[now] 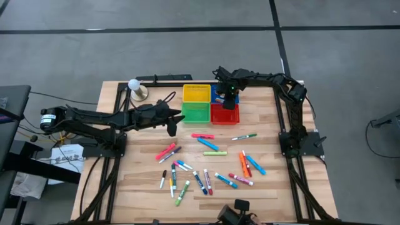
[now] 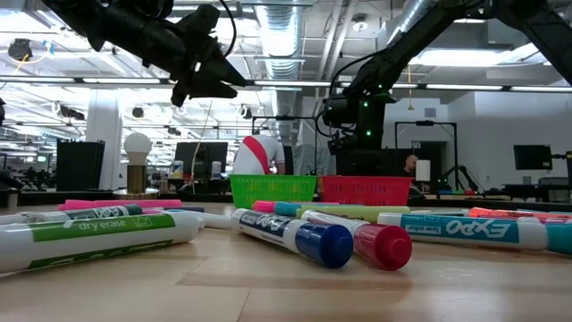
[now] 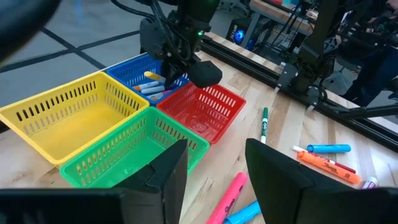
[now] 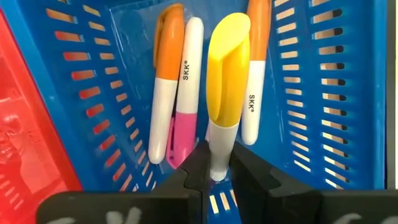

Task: Pick & Place Markers
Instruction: Put the top small yellow highlighter pen into the blue bin

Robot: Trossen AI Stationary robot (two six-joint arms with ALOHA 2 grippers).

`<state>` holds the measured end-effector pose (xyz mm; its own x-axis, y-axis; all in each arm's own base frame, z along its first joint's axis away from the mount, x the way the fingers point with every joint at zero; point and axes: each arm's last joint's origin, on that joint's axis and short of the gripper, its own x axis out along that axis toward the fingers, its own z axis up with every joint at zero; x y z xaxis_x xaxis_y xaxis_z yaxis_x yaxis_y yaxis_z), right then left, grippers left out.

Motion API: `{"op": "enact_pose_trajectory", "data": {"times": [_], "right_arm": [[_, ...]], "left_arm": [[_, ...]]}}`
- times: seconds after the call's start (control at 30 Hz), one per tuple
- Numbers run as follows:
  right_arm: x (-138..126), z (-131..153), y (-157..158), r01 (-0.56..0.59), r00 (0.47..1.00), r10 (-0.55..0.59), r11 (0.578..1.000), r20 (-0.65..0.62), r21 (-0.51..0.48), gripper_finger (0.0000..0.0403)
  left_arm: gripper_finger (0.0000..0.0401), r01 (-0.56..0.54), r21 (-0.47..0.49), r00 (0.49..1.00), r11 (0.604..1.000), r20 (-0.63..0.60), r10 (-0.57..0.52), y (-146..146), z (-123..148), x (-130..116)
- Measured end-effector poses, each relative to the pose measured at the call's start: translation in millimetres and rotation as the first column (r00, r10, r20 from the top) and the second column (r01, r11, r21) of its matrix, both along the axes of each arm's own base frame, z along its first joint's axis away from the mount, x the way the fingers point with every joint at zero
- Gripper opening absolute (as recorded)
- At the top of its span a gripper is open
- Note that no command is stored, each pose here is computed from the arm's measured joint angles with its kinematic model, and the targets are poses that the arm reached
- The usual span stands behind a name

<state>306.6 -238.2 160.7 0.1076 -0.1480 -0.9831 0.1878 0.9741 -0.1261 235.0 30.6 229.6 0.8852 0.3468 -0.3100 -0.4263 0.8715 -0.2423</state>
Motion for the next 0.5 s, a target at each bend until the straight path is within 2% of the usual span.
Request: {"op": "enact_pose_trajectory", "data": {"times": [0.5], "right_arm": [[0.1, 0.0, 0.0, 0.0, 1.0, 0.0, 1.0, 0.001, 0.001, 0.0061]], "left_arm": [[0.0161, 0.0, 0.0, 1.0, 1.0, 0.004, 0.0, 0.0, 0.4, 0.1]]}}
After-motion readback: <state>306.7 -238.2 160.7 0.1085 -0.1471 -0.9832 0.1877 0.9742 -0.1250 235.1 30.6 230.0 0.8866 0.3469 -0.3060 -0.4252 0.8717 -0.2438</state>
